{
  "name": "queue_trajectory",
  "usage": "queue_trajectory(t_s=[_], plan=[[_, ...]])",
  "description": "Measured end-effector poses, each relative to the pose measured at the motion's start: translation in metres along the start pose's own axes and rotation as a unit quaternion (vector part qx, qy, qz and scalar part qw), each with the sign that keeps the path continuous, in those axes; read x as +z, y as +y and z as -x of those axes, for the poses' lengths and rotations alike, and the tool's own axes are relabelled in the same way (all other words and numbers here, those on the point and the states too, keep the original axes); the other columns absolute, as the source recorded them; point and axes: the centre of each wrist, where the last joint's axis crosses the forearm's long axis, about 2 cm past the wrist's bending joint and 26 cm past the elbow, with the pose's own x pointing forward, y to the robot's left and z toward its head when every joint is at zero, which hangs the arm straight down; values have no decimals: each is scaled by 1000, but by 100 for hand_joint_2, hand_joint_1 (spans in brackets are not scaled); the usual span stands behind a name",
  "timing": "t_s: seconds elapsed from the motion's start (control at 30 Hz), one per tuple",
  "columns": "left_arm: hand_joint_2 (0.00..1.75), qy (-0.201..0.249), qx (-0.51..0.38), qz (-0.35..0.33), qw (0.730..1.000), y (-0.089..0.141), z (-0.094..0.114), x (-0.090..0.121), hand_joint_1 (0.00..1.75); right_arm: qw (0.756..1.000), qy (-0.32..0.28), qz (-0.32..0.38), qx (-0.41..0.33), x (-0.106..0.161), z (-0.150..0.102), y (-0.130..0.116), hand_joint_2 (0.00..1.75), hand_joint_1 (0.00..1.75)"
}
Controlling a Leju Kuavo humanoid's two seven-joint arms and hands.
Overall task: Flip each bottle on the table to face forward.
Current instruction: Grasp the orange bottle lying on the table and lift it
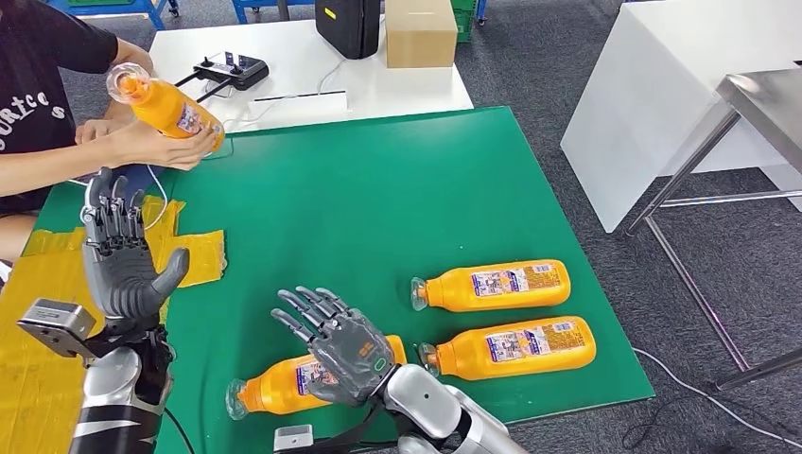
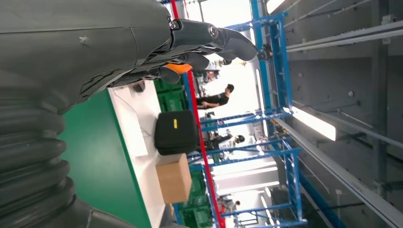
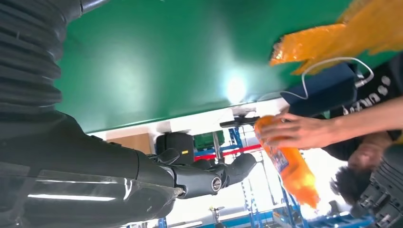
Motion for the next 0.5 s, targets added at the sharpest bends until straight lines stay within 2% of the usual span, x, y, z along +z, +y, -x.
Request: queue_trajectory(t_s=[0.5], plan=[[175,6,-1,1,1000,0,0,4,0,986,98,-133,-21,26,29,40,175,0]])
